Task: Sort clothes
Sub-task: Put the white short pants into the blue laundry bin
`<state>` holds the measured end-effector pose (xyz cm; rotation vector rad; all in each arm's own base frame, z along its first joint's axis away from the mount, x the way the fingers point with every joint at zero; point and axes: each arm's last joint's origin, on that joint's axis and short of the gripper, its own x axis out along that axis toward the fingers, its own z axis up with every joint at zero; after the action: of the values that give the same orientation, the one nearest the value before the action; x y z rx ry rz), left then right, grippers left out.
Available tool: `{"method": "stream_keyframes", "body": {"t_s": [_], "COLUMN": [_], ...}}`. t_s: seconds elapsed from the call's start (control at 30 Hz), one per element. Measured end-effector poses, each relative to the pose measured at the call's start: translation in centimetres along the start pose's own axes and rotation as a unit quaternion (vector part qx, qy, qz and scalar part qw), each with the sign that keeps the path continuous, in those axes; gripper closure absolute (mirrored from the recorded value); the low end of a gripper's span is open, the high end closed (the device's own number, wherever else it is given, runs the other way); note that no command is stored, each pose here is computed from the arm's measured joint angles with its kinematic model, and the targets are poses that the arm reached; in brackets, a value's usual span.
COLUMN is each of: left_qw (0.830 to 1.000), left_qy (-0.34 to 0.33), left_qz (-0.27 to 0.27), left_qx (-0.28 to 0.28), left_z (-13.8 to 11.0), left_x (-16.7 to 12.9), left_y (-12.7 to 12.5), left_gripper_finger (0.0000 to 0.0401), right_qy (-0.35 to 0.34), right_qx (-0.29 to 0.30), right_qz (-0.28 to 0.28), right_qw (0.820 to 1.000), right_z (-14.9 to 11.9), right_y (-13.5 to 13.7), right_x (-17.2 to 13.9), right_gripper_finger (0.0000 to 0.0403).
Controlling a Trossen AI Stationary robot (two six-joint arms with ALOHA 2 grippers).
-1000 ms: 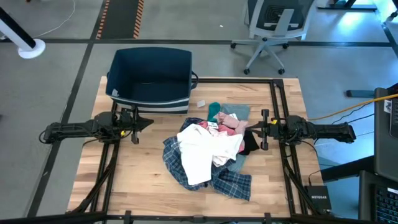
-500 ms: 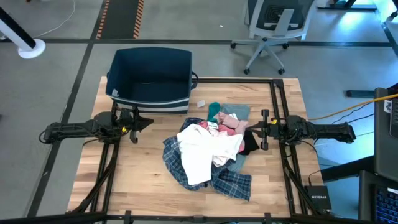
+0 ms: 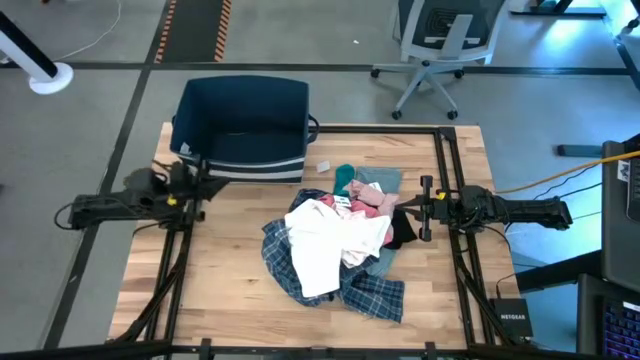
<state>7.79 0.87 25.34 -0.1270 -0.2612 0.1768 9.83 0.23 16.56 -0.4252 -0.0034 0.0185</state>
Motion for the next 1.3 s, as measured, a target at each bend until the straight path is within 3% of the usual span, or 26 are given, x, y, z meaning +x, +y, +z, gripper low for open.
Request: {"method": "stream_keyframes", "body": {"t_s": [0.17,0.33,0.63,0.93,1.03,1.17,1.3], "left_qw": [0.996,0.979,0.941,0.907,0.914,0.923,0.951], "left_qy": [0.028,0.080,0.154,0.181,0.164,0.144,0.110], "left_qz": [-0.009,-0.032,-0.102,-0.153,-0.153,-0.152,-0.178], "left_qx": [0.080,0.185,0.285,0.348,0.337,0.324,0.229], "left_z": [3.5,5.6,4.6,1.6,1.2,1.5,2.1], "left_x": [2.6,7.4,15.5,19.0,19.7,19.8,19.8], "left_y": [-0.8,-2.0,-4.7,-6.5,-7.0,-7.3,-8.4], "left_gripper_finger": [0.0400,0.0401,0.0401,0.0400,0.0391,0.0347,0.0283], "right_qy": [0.000,0.000,0.000,0.000,0.000,0.000,0.000], "right_qx": [0.000,0.000,0.000,0.000,0.000,0.000,0.000], "right_qz": [0.000,0.000,0.000,0.000,0.000,0.000,0.000], "right_qw": [1.000,1.000,1.000,1.000,1.000,1.000,1.000], "right_z": [0.0,0.0,0.0,0.0,0.0,0.0,0.0], "right_y": [0.0,0.0,0.0,0.0,0.0,0.0,0.0], "right_x": [0.0,0.0,0.0,0.0,0.0,0.0,0.0], "right_gripper_finger": [0.0386,0.0386,0.0386,0.0386,0.0386,0.0386,0.0386]}}
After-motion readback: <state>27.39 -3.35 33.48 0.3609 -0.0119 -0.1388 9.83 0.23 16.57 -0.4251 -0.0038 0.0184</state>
